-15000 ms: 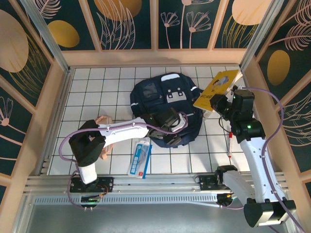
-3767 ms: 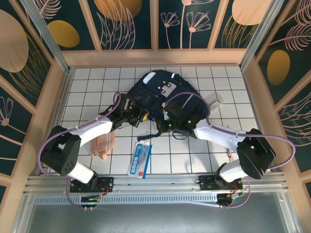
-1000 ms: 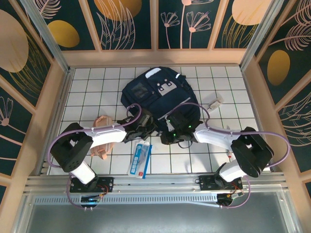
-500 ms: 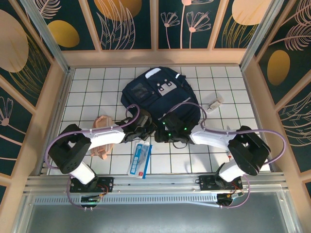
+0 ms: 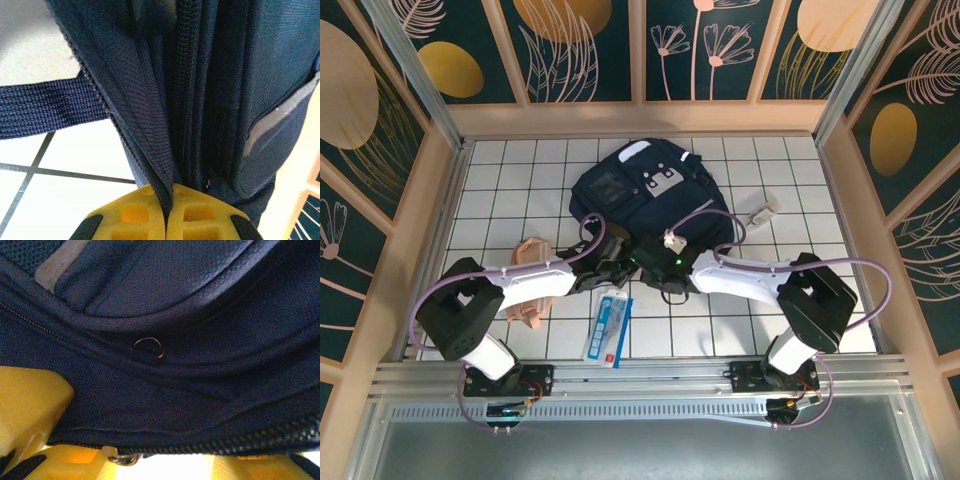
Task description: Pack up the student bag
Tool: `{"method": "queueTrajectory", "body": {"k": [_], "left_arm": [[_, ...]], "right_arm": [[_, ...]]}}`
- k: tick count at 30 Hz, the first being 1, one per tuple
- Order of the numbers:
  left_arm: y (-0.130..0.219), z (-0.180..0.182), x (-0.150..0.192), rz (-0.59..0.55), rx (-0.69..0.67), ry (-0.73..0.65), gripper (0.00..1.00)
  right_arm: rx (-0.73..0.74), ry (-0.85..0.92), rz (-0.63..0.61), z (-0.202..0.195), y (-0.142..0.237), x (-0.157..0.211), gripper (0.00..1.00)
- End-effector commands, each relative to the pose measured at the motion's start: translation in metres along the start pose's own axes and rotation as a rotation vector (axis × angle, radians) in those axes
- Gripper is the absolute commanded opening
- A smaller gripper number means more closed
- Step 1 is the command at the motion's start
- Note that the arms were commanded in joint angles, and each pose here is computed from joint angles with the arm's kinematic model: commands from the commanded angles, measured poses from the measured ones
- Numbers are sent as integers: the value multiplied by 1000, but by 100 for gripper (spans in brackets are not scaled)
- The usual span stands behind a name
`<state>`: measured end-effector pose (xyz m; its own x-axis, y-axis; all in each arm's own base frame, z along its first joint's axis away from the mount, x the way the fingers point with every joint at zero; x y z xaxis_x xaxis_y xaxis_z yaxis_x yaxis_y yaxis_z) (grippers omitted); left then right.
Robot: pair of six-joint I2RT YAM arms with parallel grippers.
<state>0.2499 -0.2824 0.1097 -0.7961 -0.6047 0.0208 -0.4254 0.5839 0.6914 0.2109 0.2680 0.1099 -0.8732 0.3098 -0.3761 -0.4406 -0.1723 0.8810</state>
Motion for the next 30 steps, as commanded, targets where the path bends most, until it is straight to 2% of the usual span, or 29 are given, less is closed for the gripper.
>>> {"method": "queueTrajectory", "body": {"k": [1, 4, 6, 11, 14, 17, 24, 30], "left_arm": [[13, -12, 21, 89, 67, -11, 0], [15, -9, 19, 78, 66, -10, 0], [14, -7, 20, 80, 60, -10, 0], [13, -4, 21, 86, 53, -10, 0], [12, -4, 21, 89, 52, -11, 0], [12, -5, 21, 87, 55, -11, 0], [12, -3, 21, 87, 50, -7, 0], [10, 0, 21, 89, 41, -6, 0]], "right_arm": [[64, -80, -127, -1, 12, -24, 36], [85, -74, -113, -5, 20, -24, 30], [80, -37, -99, -4, 21, -25, 30], [88, 61, -30, -9, 11, -31, 39], [90, 103, -37, -12, 12, -41, 39], [89, 140, -41, -10, 14, -48, 35], [25, 210, -23, 6, 15, -50, 28], [-53, 299, 46, 18, 8, -40, 31]]}}
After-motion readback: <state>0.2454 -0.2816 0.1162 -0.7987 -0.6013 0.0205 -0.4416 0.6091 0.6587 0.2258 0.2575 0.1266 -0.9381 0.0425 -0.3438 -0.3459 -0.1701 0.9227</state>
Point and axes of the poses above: each hand's point on the last joint's axis, 136 mm out from that joint toward the fingers, its own y axis back along the fingers, its own z axis along the line the jaws close on, x = y × z, the point moved 5 cm from there along y, back along the fingers, and after that the axes turned 2 degrees about -y, right-handed, at the moved point
